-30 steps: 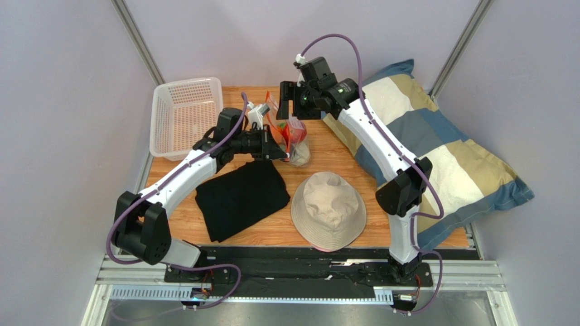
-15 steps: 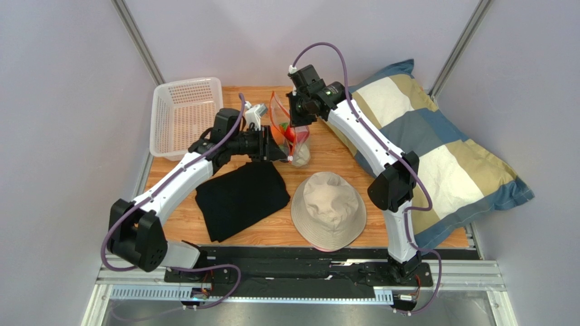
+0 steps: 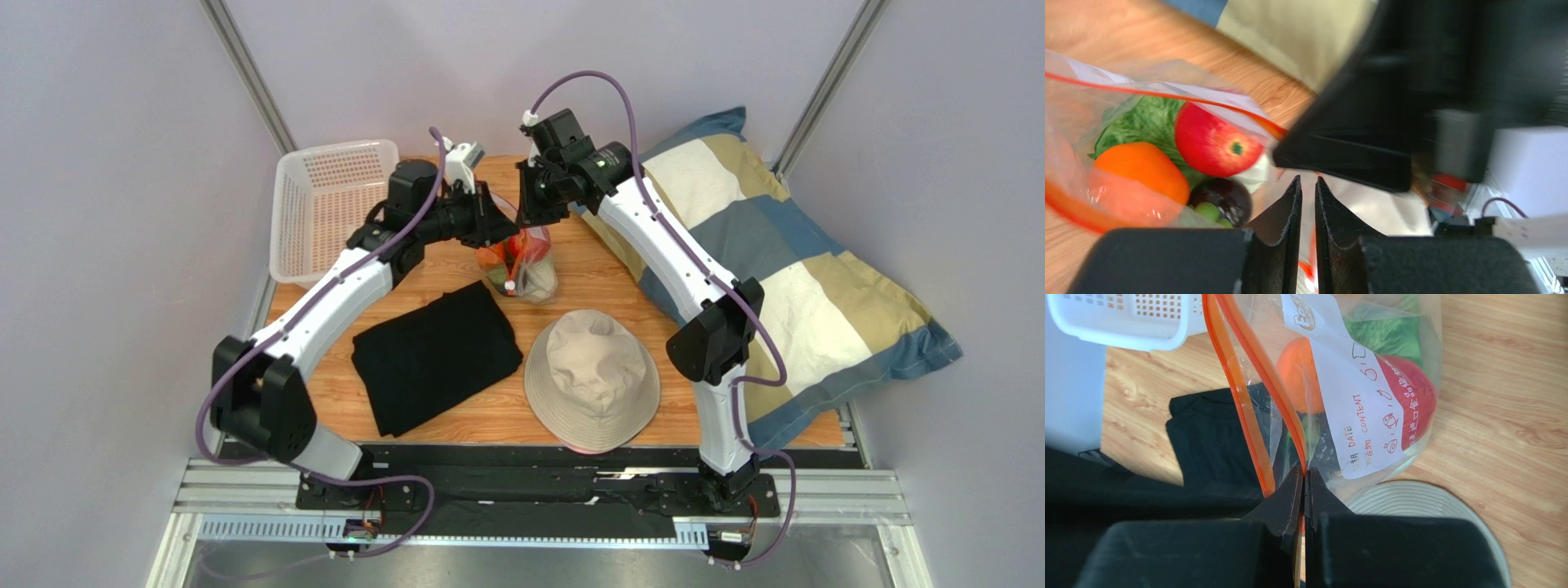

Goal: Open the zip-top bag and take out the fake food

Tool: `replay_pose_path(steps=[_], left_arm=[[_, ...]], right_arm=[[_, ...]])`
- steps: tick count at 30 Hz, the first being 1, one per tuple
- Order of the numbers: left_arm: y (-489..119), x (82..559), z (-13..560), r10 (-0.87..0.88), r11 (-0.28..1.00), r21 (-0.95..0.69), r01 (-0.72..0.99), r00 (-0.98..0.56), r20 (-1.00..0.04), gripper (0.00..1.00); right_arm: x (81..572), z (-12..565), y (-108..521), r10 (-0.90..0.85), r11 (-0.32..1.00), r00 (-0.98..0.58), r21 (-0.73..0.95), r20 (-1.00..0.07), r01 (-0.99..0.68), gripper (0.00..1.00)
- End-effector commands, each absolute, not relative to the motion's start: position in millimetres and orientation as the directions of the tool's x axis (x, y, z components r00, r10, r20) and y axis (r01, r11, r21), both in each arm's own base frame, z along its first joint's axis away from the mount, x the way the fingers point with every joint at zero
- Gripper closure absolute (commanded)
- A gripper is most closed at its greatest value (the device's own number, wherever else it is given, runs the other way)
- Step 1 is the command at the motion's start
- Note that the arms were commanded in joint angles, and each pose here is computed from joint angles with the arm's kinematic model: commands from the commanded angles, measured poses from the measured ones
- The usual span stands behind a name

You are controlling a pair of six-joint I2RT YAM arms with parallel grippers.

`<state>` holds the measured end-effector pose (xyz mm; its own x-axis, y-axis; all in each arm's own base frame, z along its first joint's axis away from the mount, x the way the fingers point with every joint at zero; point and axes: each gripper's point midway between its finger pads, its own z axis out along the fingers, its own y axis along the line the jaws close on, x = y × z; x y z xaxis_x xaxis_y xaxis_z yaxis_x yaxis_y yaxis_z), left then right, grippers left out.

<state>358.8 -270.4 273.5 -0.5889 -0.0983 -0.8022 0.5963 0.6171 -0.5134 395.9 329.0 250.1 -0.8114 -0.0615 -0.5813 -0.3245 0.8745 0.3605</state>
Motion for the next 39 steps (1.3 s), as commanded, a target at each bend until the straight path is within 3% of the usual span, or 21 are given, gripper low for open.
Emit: replay_pose_path(steps=[1, 4, 6, 7, 9, 10, 11, 12, 19, 22, 33, 36, 37, 39], left_arm=[[-273, 391, 253, -0.124, 0.657, -0.507, 0.558, -0.583, -0.803, 0.83], [-267, 401, 235, -0.121, 0.695, -0.493, 0.523, -0.591, -0.798, 0.83], [-265, 402, 227, -0.108, 0.709, -0.480, 0.517, -0.593, -0.798, 0.74], [-263, 401, 222, -0.091, 0.719, -0.466, 0.516, -0.595, -0.798, 0.56], [-264, 400, 217, -0.084, 0.712, -0.467, 0.525, -0.597, -0.798, 0.40], [-267, 402, 222, -0.091, 0.701, -0.459, 0.546, -0.569, -0.817, 0.12], [-267, 402, 219, -0.093, 0.697, -0.462, 0.548, -0.569, -0.817, 0.02], [-267, 402, 211, -0.088, 0.701, -0.463, 0.542, -0.579, -0.810, 0.01], [-284, 416, 201, -0.059, 0.640, -0.401, 0.655, -0.480, -0.876, 0.01], [-296, 418, 195, -0.056, 0.587, -0.404, 0.702, -0.462, -0.885, 0.08], [-331, 407, 139, 0.051, 0.482, -0.493, 0.724, -0.585, -0.809, 0.08], [-321, 409, 129, 0.035, 0.540, -0.478, 0.693, -0.586, -0.810, 0.25], [-320, 411, 133, 0.024, 0.541, -0.471, 0.697, -0.573, -0.819, 0.48], [-316, 413, 147, 0.022, 0.566, -0.453, 0.688, -0.562, -0.827, 0.73]], right_arm=[[384, 294, 334, 0.032, 0.818, -0.814, 0.484, -0.580, -0.313, 1.00], [382, 296, 337, 0.044, 0.802, -0.822, 0.510, -0.567, -0.309, 1.00], [380, 297, 340, 0.049, 0.794, -0.829, 0.526, -0.557, -0.306, 1.00], [381, 296, 340, 0.050, 0.793, -0.831, 0.528, -0.554, -0.304, 1.00], [381, 293, 341, 0.052, 0.789, -0.838, 0.537, -0.544, -0.300, 1.00], [380, 292, 342, 0.052, 0.787, -0.843, 0.541, -0.536, -0.296, 1.00], [378, 290, 344, 0.049, 0.781, -0.849, 0.550, -0.526, -0.295, 1.00], [378, 290, 346, 0.057, 0.777, -0.856, 0.561, -0.514, -0.286, 1.00], [379, 289, 356, 0.098, 0.733, -0.888, 0.635, -0.450, -0.242, 1.00], [381, 283, 357, 0.117, 0.713, -0.907, 0.670, -0.405, -0.207, 1.00], [399, 253, 320, 0.136, 0.774, -0.910, 0.615, -0.391, -0.149, 1.00], [399, 252, 316, 0.124, 0.786, -0.907, 0.598, -0.402, -0.158, 1.00], [398, 252, 314, 0.116, 0.790, -0.906, 0.591, -0.408, -0.165, 1.00], [400, 249, 305, 0.100, 0.818, -0.895, 0.549, -0.434, -0.175, 1.00]])
